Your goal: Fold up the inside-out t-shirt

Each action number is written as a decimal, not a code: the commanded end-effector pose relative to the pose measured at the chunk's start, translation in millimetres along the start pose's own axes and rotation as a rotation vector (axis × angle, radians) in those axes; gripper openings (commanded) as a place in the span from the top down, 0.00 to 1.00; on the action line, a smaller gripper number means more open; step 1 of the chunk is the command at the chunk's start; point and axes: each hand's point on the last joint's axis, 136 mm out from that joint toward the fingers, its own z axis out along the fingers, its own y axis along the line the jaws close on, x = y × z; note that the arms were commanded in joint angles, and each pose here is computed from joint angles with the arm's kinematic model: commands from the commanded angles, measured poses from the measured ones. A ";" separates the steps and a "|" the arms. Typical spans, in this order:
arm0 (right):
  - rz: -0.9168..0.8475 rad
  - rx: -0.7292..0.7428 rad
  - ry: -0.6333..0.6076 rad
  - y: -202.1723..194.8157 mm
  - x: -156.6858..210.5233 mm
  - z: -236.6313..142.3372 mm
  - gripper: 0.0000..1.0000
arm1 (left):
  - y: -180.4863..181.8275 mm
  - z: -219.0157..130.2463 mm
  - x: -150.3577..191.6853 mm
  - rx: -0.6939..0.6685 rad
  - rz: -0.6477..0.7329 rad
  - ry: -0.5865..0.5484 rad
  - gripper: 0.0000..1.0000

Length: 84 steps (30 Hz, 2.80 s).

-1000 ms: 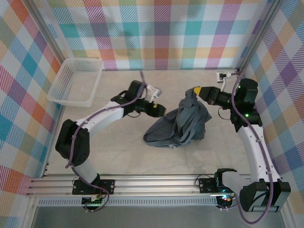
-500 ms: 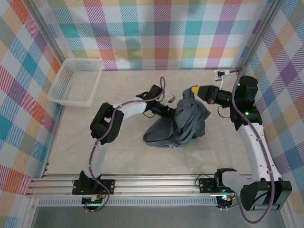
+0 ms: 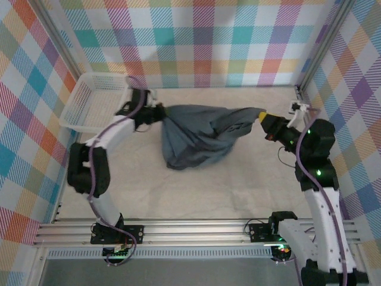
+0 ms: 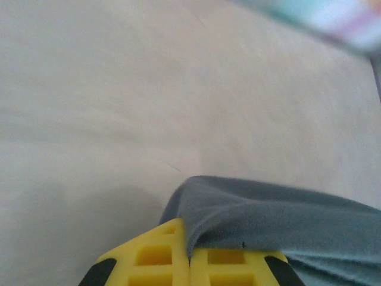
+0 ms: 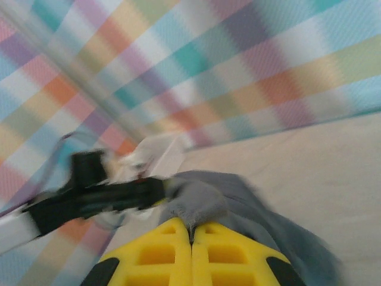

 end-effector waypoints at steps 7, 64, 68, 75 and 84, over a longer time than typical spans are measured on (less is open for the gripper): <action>0.246 0.598 0.025 -141.8 81.7 -20.7 1.00 | 74.2 -14.9 63.9 -0.191 -0.161 0.132 1.00; -0.077 -0.535 0.750 95.6 153.8 107.9 1.00 | -64.3 -64.6 170.1 0.232 0.775 0.172 0.28; -0.074 -0.540 0.753 97.8 152.4 102.2 1.00 | -62.1 -24.8 171.9 0.170 0.739 0.211 0.16; -0.073 -0.443 0.748 85.5 152.8 104.1 1.00 | -73.2 25.3 179.8 0.186 0.710 0.247 0.24; -0.182 0.306 0.765 -98.5 170.1 114.8 1.00 | -127.3 -57.3 132.2 0.412 0.332 0.313 1.00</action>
